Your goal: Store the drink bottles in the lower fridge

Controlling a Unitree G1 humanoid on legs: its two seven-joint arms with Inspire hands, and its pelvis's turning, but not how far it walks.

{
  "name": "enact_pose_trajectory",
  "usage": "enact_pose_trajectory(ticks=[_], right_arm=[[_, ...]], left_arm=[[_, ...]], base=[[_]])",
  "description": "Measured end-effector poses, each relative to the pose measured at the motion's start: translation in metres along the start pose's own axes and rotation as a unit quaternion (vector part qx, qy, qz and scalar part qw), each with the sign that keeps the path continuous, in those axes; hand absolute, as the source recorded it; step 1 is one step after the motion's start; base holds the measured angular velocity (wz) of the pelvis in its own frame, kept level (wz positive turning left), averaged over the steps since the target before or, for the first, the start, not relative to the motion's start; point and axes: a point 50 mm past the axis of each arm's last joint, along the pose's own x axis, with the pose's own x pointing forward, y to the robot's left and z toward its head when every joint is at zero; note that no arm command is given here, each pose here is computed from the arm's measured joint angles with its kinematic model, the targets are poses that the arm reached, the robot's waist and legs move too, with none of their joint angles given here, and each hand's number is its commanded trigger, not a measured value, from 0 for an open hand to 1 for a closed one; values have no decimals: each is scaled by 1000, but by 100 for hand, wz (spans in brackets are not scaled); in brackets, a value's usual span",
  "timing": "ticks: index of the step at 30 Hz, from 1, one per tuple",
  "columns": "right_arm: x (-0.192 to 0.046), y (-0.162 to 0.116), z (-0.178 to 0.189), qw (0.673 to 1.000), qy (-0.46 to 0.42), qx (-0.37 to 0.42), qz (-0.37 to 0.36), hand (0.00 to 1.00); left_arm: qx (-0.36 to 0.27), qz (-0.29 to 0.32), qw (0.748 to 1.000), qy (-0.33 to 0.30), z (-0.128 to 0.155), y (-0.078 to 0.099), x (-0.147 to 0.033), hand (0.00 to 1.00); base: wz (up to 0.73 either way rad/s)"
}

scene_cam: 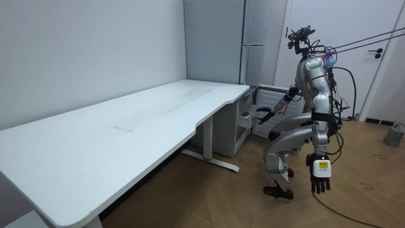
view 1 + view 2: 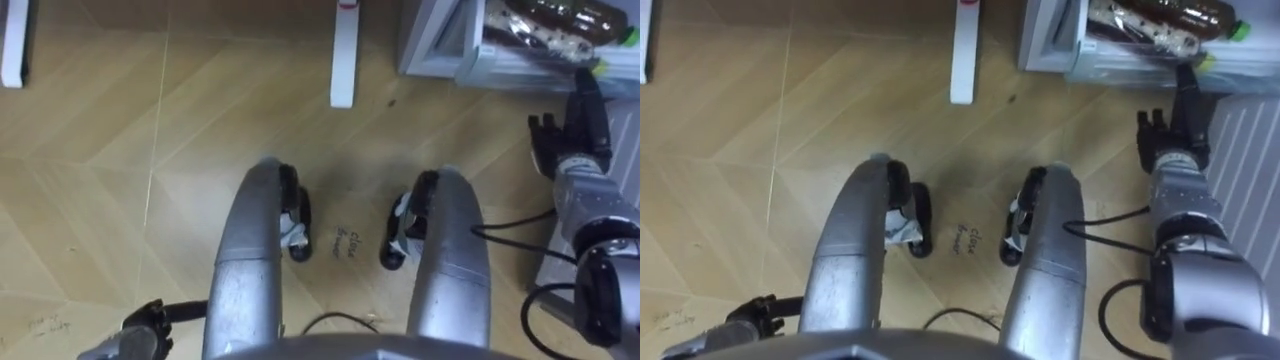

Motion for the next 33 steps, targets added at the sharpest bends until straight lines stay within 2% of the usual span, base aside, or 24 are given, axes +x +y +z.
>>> enact_pose_trajectory(ticks=[3,8,11,13,15,19,28,33], right_arm=[[1,5,0,1000,-6,0,-9,0],[4,36,-1,1000,-23,14,16,0],[3,67,-5,997,-21,21,71,0],[2,100,-11,993,-19,24,113,0],[2,114,-14,991,-22,28,130,0],[0,110,-23,991,-22,42,129,0],[-6,121,-46,991,-1,41,130,0],[-7,118,-54,992,0,39,117,0]], left_arm=[[0,-1,1000,-8,1,1,0,0],[-3,5,1000,-23,4,8,-1,0],[9,-1,1000,-29,3,9,-1,0],[17,-3,1000,-25,-1,11,-2,0],[18,-6,1000,-23,-3,12,-2,0],[24,3,1000,6,-24,20,-5,0],[22,-9,1000,17,-35,25,-6,0],[24,-7,999,30,-47,29,-9,0]], base=[[0],[-7],[3],[4],[12],[1],[-8],[2]])
